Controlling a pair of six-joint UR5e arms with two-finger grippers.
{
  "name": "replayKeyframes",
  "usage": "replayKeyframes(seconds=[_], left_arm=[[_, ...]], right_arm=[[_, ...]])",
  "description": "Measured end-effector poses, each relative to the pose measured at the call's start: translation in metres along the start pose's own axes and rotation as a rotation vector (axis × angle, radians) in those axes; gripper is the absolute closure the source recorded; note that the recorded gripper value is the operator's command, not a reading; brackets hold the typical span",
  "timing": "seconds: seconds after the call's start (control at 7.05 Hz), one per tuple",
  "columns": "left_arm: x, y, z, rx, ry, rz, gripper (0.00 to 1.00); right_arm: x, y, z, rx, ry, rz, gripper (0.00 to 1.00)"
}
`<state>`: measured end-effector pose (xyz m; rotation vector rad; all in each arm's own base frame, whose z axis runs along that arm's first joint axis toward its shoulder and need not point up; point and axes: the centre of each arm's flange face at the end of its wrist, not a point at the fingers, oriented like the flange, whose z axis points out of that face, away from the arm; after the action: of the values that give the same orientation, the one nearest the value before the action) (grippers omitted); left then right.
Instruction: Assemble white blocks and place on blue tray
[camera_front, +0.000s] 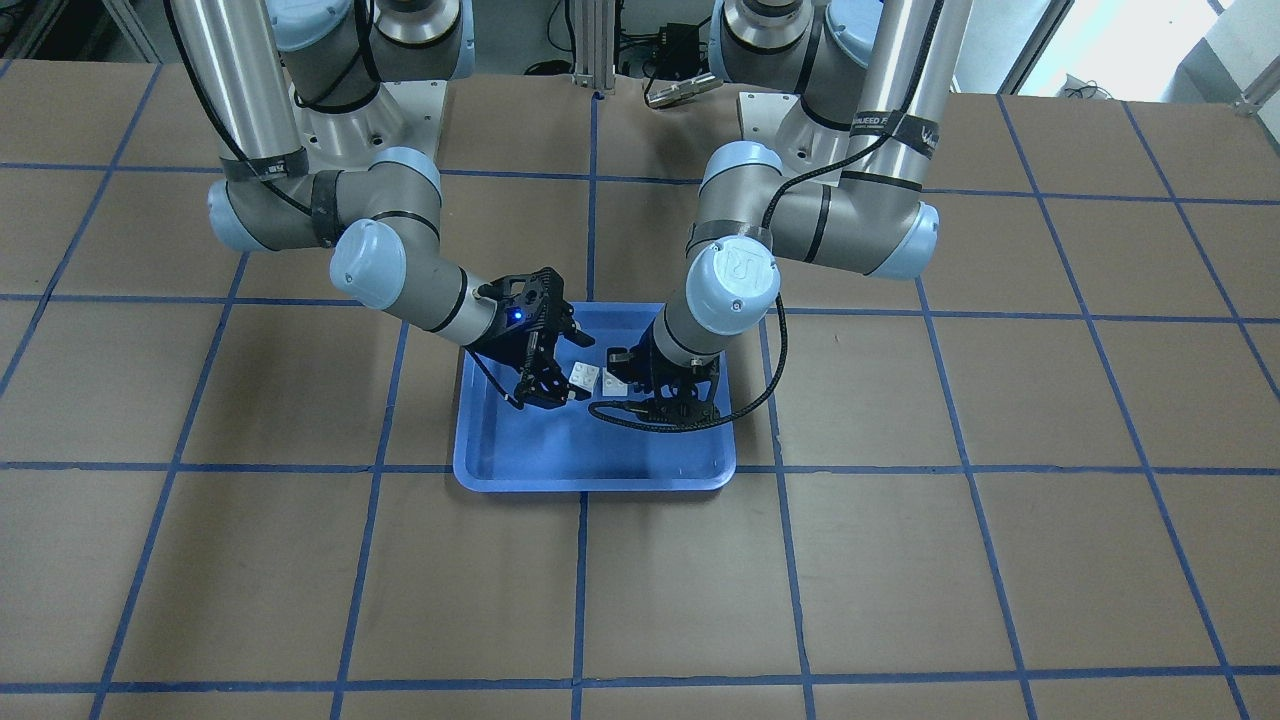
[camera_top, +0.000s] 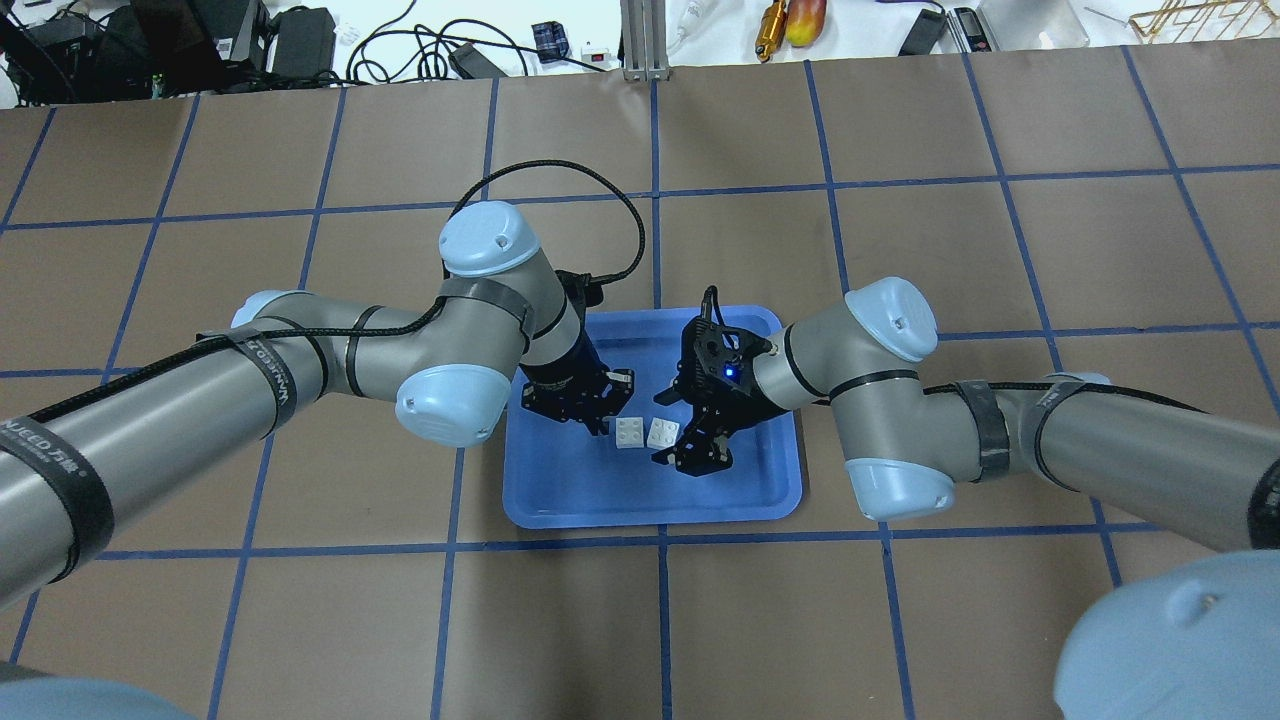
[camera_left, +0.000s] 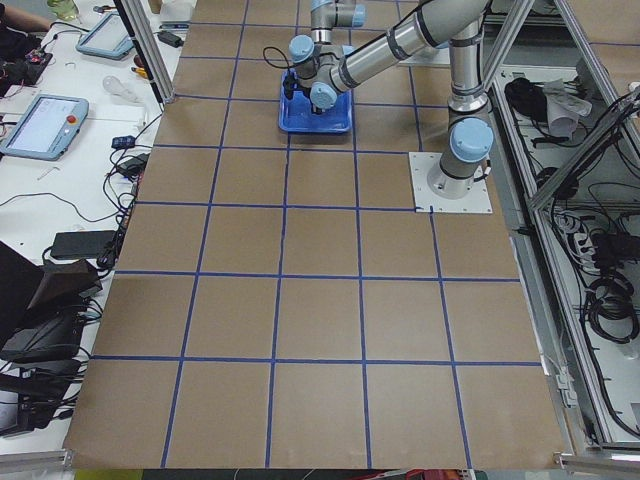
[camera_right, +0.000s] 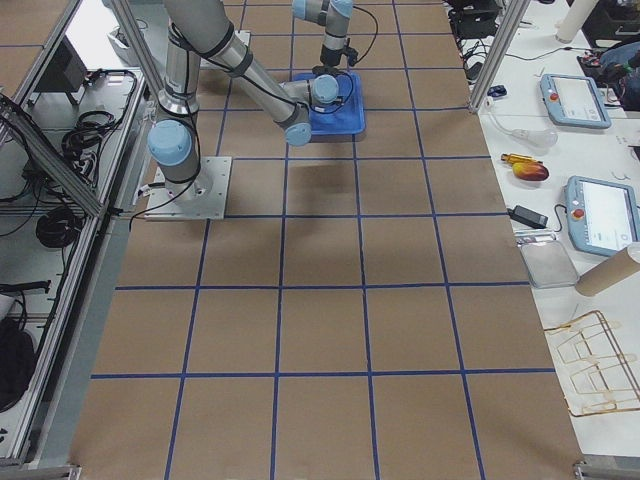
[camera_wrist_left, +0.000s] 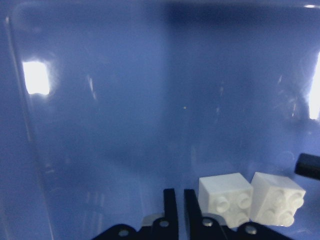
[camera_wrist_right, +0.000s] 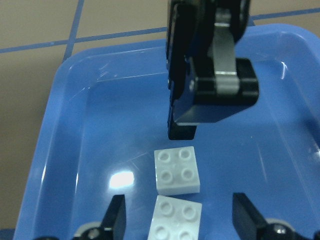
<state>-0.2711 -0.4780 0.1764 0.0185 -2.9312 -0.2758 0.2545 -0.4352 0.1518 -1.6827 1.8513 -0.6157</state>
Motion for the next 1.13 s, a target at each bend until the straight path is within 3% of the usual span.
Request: replayKeyframes(seconds=[0.28, 1.13], left_arm=[[0.0014, -0.0007, 0.0023, -0.001, -0.001, -0.020, 0.80], [0.0032, -0.0001, 0.0016, 0.002, -0.001, -0.020, 0.80]], right_arm=[[-0.0051, 0.0033, 0.0021, 0.002, 0.007, -0.001, 0.44], [-0.0009, 0.0022, -0.0009, 0.004, 0.024, -0.021, 0.52]])
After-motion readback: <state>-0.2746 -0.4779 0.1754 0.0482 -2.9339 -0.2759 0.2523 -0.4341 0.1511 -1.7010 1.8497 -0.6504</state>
